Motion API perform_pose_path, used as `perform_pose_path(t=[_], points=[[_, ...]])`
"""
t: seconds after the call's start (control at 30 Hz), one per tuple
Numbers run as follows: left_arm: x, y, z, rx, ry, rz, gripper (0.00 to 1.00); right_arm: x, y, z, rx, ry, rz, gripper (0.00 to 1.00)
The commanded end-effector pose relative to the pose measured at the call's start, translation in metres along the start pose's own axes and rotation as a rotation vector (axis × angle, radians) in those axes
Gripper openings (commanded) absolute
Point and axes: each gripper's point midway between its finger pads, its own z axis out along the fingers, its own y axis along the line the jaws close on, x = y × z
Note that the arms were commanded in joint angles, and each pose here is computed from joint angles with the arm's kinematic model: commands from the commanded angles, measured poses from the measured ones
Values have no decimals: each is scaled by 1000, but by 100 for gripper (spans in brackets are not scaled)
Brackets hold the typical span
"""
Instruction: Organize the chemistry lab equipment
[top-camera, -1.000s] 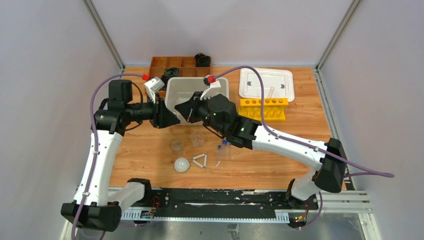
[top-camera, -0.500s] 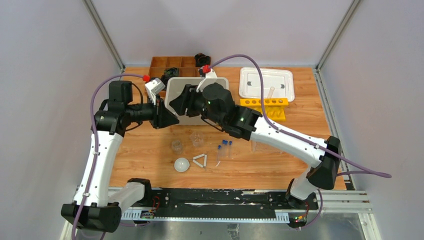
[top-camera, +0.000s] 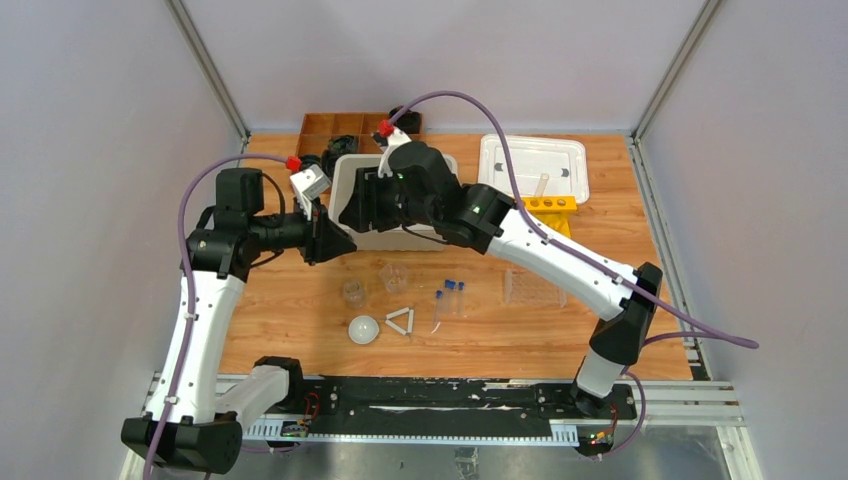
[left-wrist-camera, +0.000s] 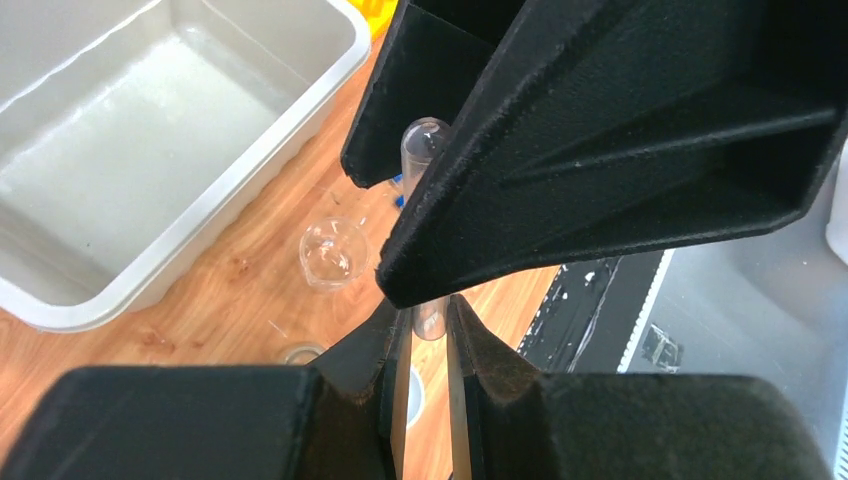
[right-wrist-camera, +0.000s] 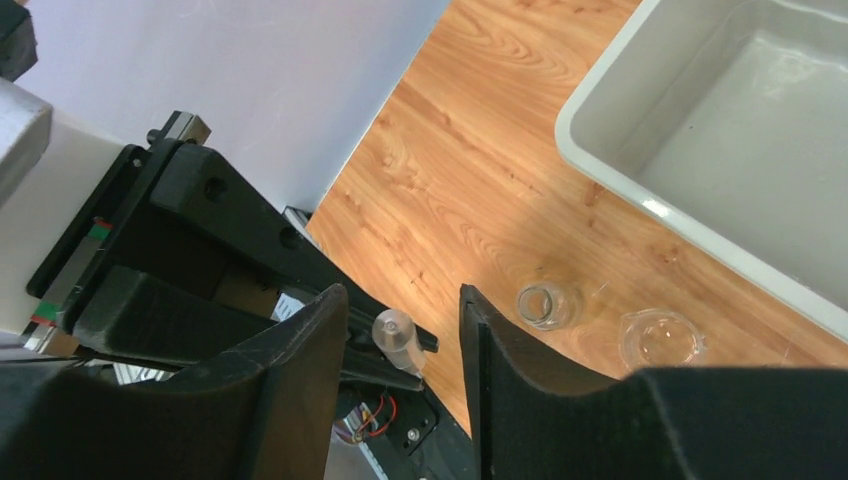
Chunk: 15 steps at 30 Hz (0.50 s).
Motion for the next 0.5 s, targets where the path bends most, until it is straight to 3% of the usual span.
perform_pose_path(t=[0.0,0.4,0.43,0.47], points=[[2,-1,-2,-10,-10,53,5,-7,7,-8,-41,31,-35,46],[4,2,-3,-31,-4,68,5,-3,5,-11,-109,111,-34,9],[4,3,-3,-35,-3,67,9,-4,3,-12,-109,113,-37,6],[4,4,-3,-43,-2,64,21,-3,1,-13,-106,119,-41,3]])
